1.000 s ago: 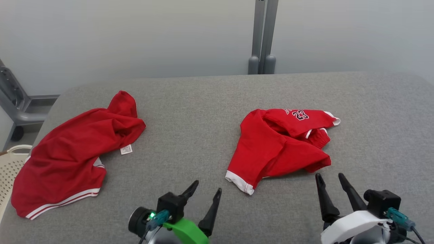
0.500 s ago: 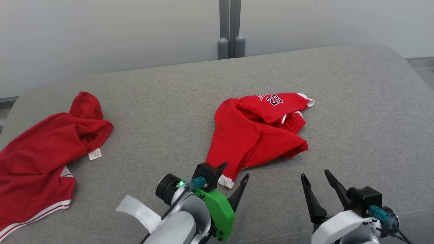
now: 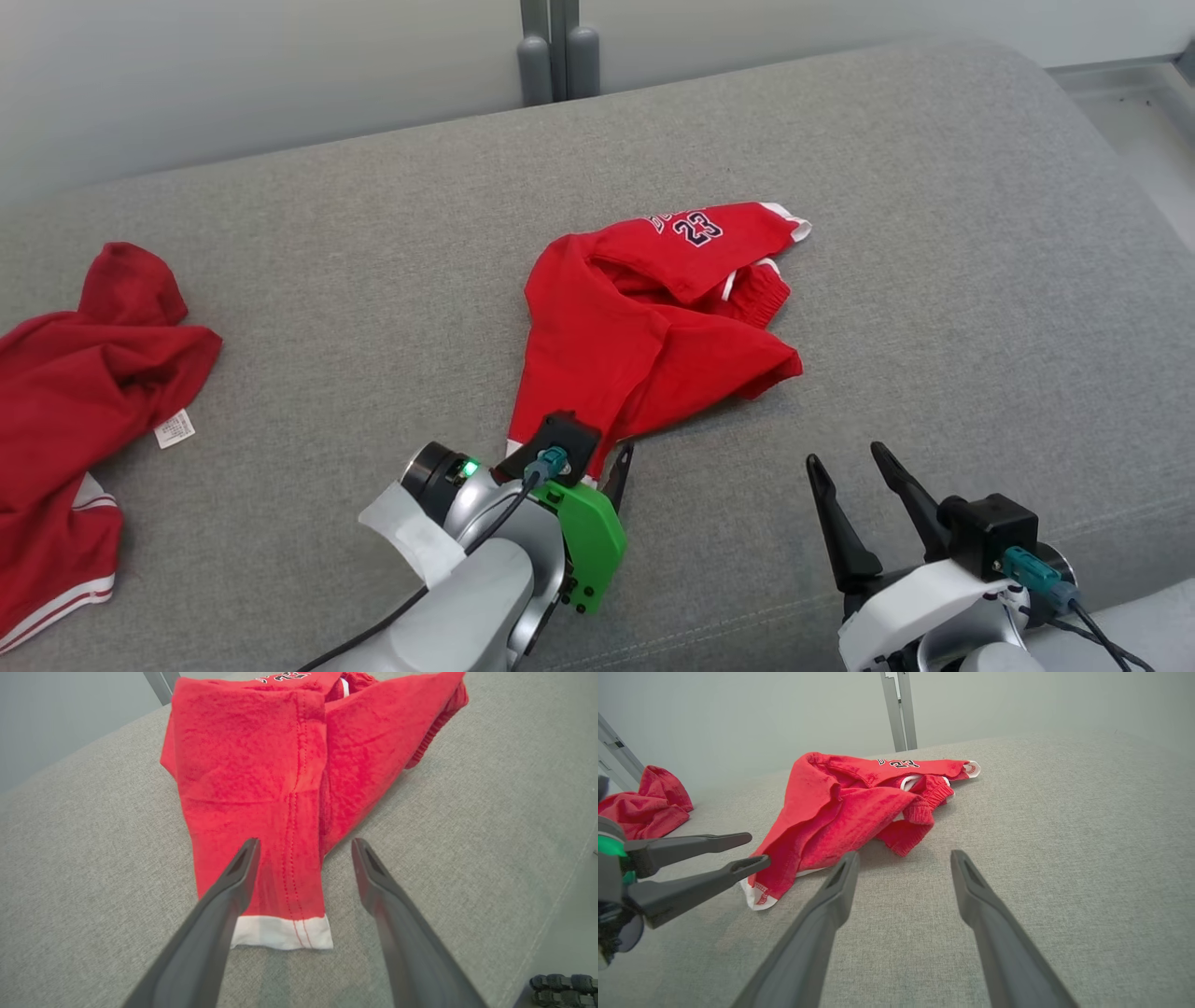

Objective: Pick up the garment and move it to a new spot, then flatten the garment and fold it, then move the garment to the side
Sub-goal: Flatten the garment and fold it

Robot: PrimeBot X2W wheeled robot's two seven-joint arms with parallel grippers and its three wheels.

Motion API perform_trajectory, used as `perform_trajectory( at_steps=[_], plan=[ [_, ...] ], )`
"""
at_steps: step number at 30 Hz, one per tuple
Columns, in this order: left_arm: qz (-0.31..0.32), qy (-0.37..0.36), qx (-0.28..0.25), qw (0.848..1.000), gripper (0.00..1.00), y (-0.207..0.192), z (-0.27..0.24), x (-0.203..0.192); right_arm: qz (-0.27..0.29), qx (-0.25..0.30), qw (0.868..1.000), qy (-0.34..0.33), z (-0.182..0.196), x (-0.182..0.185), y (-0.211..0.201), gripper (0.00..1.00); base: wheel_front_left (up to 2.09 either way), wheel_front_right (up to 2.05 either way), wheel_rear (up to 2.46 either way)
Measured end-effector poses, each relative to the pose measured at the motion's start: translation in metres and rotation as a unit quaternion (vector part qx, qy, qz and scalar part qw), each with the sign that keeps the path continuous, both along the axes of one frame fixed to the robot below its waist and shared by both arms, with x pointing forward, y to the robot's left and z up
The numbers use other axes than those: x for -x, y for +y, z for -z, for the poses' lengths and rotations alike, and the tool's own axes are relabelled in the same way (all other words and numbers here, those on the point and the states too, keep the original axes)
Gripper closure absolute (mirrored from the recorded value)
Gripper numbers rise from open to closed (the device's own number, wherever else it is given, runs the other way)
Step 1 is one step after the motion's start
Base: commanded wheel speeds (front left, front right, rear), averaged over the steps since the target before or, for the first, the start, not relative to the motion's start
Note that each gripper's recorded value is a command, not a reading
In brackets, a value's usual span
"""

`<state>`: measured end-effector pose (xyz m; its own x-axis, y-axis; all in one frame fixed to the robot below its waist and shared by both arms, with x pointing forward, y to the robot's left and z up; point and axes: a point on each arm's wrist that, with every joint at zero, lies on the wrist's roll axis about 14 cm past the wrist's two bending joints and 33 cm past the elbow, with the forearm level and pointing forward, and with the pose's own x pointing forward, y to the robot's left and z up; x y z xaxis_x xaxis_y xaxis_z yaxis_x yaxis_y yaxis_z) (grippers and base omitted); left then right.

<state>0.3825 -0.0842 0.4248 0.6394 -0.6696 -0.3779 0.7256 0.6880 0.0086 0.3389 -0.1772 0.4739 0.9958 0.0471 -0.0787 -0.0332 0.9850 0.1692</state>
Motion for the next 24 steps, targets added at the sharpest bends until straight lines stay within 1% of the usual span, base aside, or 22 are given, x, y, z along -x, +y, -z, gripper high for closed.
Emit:
perform_trajectory(
  at_steps=[3,5,6,7,8,9,13,16,19,24],
  plan=[
    [0.0,0.004,-0.011,1.0,0.0,-0.001,0.009,-0.002,0.007,0.004,1.0,0.009,0.005,0.001,-0.005,0.0,0.0,0.0,0.0],
    [-0.016,0.004,-0.02,1.0,0.0,0.004,0.015,-0.006,0.012,0.005,1.0,0.013,0.008,0.002,-0.008,0.0,0.0,0.0,0.0],
    [-0.023,0.0,-0.022,0.999,0.2,0.007,0.015,-0.008,0.013,0.005,1.0,0.013,0.009,0.003,-0.008,0.0,0.0,0.0,0.0],
    [-0.029,-0.004,-0.023,0.999,0.57,0.009,0.015,-0.01,0.013,0.005,1.0,0.013,0.009,0.003,-0.008,0.0,0.0,0.0,0.0],
    [-0.032,-0.005,-0.023,0.999,0.82,0.011,0.015,-0.011,0.012,0.005,1.0,0.012,0.008,0.003,-0.008,0.0,0.0,0.0,0.0],
    [-0.034,-0.005,-0.024,0.999,1.0,0.012,0.016,-0.011,0.012,0.005,1.0,0.012,0.008,0.003,-0.008,0.0,0.0,0.0,0.0],
    [-0.054,-0.003,-0.013,0.998,1.0,0.019,0.014,-0.014,0.009,0.005,1.0,0.01,0.006,0.003,-0.006,0.0,0.0,0.0,0.0],
    [-0.096,-0.005,0.022,0.995,1.0,0.028,0.004,-0.025,0.006,0.006,1.0,0.007,0.005,0.003,-0.005,0.0,0.0,0.0,0.0],
    [-0.148,-0.006,0.057,0.987,1.0,0.043,-0.007,-0.037,0.004,0.007,1.0,0.005,0.003,0.003,-0.004,0.0,0.0,0.0,0.0],
    [-0.215,-0.011,0.084,0.973,1.0,0.078,-0.016,-0.05,-0.003,0.006,1.0,0.004,0.002,0.004,0.001,0.0,0.0,0.0,0.0]
  ],
)
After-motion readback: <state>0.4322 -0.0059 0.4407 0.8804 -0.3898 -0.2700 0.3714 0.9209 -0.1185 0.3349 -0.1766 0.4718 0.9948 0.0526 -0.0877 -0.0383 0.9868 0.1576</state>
